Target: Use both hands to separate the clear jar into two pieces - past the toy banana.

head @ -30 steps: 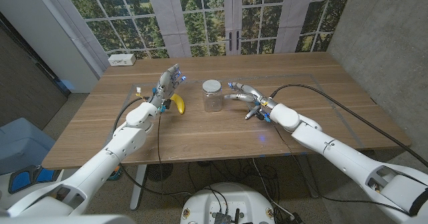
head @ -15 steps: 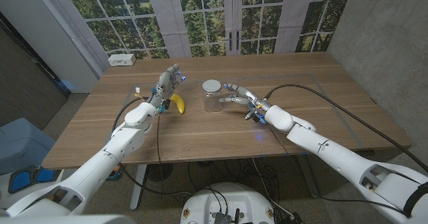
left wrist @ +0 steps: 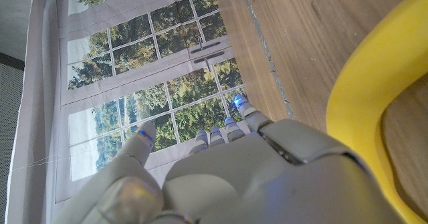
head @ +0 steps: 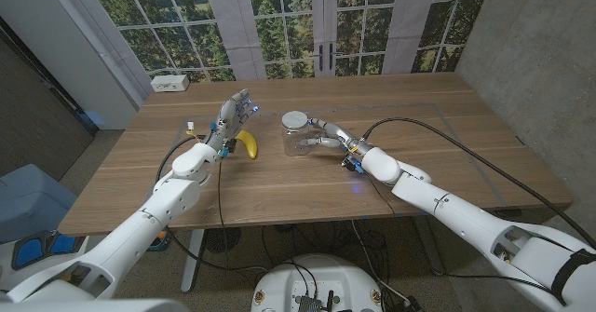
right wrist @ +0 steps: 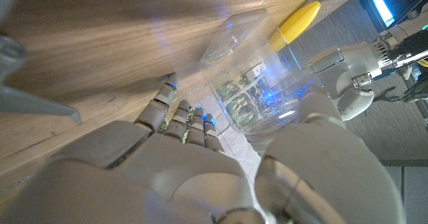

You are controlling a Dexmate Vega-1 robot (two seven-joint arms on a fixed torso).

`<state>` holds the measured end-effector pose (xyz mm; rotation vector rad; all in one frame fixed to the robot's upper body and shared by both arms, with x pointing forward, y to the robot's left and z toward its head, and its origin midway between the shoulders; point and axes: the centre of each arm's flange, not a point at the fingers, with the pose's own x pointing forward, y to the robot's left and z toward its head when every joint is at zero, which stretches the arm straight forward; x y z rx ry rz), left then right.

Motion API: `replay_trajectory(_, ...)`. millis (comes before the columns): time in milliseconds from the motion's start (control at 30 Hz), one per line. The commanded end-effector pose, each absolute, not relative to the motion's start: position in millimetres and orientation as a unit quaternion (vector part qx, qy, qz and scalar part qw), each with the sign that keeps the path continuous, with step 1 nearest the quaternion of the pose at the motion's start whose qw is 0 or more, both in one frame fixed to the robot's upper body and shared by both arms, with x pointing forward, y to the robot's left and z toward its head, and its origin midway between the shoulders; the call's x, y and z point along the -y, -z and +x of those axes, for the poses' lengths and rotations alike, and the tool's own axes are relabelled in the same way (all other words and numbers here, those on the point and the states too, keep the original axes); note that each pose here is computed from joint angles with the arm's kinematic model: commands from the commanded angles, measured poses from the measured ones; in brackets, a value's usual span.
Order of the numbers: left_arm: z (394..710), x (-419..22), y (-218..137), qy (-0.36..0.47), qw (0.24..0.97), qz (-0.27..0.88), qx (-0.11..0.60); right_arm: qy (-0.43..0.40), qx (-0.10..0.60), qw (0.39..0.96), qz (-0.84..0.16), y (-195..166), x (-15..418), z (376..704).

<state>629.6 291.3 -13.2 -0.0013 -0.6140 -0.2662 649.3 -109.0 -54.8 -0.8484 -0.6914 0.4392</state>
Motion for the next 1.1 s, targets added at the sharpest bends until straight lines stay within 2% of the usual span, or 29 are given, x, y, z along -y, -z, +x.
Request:
replay_trajectory(33, 631, -291, 12, 0.132, 0.945, 0.001, 0.298, -0.212, 0.312, 0.840, -0.390, 63, 102, 661)
replay_trajectory(1100, 632, -299, 12, 0.130, 0.947, -0.003, 0.295, -0.245, 0.324, 0.818, -0.406, 72, 55, 668)
